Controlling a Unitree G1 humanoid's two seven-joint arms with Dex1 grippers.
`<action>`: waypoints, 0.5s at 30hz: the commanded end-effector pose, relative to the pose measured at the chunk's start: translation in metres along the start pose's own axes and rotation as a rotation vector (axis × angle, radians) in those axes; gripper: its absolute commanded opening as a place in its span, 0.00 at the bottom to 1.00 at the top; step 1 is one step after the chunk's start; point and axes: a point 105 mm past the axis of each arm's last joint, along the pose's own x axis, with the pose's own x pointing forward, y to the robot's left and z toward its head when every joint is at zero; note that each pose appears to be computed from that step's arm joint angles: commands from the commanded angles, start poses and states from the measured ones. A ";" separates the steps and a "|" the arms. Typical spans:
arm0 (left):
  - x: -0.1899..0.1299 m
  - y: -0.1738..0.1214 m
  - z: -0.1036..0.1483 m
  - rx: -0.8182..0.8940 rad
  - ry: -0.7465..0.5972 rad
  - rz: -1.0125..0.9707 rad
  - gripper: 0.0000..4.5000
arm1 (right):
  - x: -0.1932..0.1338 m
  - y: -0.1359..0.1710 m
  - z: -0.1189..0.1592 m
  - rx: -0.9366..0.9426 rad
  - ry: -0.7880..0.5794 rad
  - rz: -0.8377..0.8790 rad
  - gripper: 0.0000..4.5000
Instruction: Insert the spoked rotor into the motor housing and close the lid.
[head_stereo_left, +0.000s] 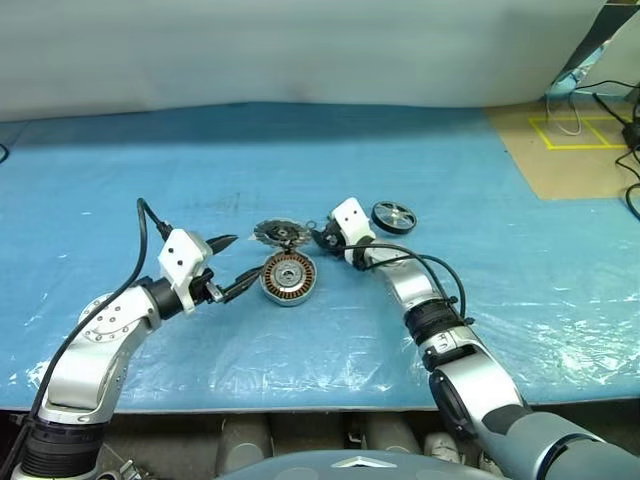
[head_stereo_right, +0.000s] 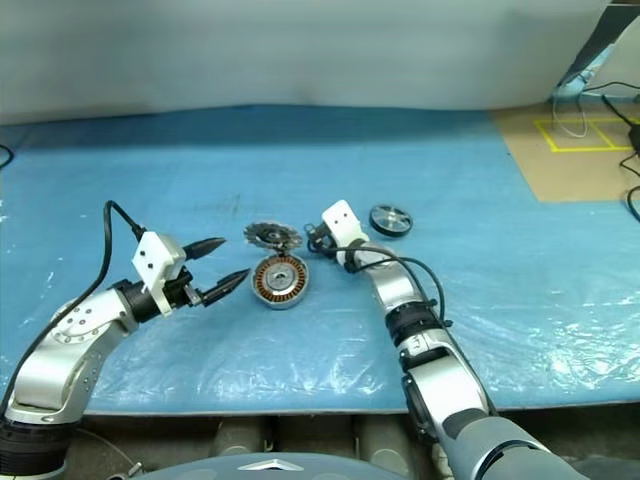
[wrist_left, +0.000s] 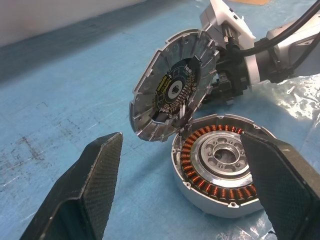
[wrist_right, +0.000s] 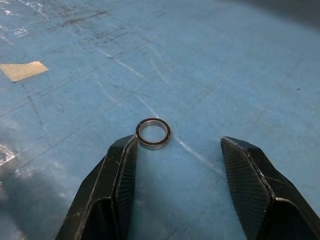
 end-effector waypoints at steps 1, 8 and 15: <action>0.000 -0.003 0.002 0.005 -0.016 -0.006 0.88 | 0.006 0.001 0.014 -0.031 -0.051 0.007 0.61; 0.000 -0.005 0.002 0.003 -0.015 -0.010 0.88 | 0.012 0.009 0.011 0.000 -0.053 0.028 0.61; 0.001 -0.002 0.004 0.014 -0.017 -0.012 0.88 | 0.020 0.018 0.005 0.005 -0.033 0.036 0.61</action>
